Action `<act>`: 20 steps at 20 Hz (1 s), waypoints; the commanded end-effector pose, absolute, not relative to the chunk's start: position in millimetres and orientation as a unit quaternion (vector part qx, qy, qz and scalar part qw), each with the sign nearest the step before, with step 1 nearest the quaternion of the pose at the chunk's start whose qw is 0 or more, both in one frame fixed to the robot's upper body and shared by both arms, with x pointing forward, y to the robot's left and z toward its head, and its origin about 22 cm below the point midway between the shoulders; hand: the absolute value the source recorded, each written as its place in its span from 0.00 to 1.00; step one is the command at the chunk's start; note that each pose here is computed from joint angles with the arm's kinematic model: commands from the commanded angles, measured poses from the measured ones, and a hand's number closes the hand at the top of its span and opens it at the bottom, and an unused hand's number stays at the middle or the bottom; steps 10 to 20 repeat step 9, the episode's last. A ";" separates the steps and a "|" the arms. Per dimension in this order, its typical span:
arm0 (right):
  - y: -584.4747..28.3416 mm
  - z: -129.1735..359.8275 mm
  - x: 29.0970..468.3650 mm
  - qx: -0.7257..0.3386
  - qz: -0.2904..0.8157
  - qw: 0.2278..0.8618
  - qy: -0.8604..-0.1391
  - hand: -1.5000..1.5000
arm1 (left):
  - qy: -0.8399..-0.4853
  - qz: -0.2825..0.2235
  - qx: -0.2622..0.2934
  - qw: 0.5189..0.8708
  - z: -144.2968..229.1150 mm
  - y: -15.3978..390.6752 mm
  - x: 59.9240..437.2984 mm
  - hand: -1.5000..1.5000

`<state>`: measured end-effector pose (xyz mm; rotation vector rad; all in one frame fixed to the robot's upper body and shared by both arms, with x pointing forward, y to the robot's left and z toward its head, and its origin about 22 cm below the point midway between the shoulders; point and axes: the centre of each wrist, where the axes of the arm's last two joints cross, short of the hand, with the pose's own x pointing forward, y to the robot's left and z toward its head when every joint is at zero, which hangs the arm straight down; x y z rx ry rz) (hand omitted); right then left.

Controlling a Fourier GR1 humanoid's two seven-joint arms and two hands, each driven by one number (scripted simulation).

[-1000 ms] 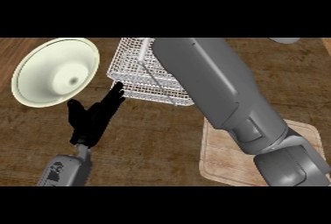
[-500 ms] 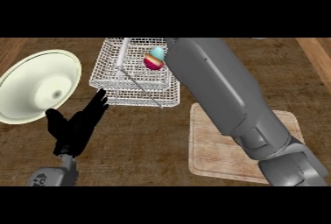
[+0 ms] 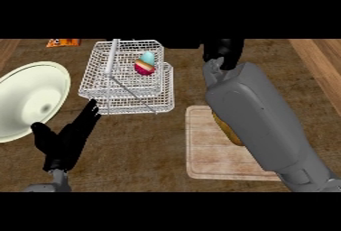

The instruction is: Pick the cupcake from the cutting board and place it in the tiered basket

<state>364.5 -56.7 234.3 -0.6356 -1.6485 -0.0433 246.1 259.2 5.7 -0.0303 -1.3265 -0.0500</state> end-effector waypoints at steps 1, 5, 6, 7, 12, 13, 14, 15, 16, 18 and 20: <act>-98.1 233.2 332.6 -0.274 0.010 0.645 -0.713 0.00 | -0.624 -0.013 -0.016 0.781 8.1 258.8 245.3 0.50; -130.0 242.5 295.5 -0.266 0.021 0.642 -0.719 0.00 | -0.628 -0.017 -0.011 0.778 20.7 267.0 253.6 0.50; -146.0 247.0 285.3 -0.272 0.019 0.634 -0.724 0.00 | -0.626 -0.011 -0.009 0.780 14.0 262.1 247.6 0.50; -158.3 248.9 275.2 -0.271 0.014 0.635 -0.723 0.00 | -0.622 -0.011 -0.012 0.783 9.7 262.3 244.6 0.50; -177.4 247.5 250.3 -0.277 0.018 0.626 -0.728 0.00 | -0.633 -0.018 -0.015 0.774 22.3 262.3 248.3 0.50; -177.4 247.5 250.3 -0.277 0.018 0.626 -0.728 0.00 | -0.633 -0.018 -0.015 0.774 22.3 262.3 248.3 0.50; -177.4 247.5 250.3 -0.277 0.018 0.626 -0.728 0.00 | -0.633 -0.018 -0.015 0.774 22.3 262.3 248.3 0.50; -177.4 247.5 250.3 -0.277 0.018 0.626 -0.728 0.00 | -0.633 -0.018 -0.015 0.774 22.3 262.3 248.3 0.50; -177.4 247.5 250.3 -0.277 0.018 0.626 -0.728 0.00 | -0.633 -0.018 -0.015 0.774 22.3 262.3 248.3 0.50; -177.4 247.5 250.3 -0.277 0.018 0.626 -0.728 0.00 | -0.633 -0.018 -0.015 0.774 22.3 262.3 248.3 0.50; -177.4 247.5 250.3 -0.277 0.018 0.626 -0.728 0.00 | -0.633 -0.018 -0.015 0.774 22.3 262.3 248.3 0.50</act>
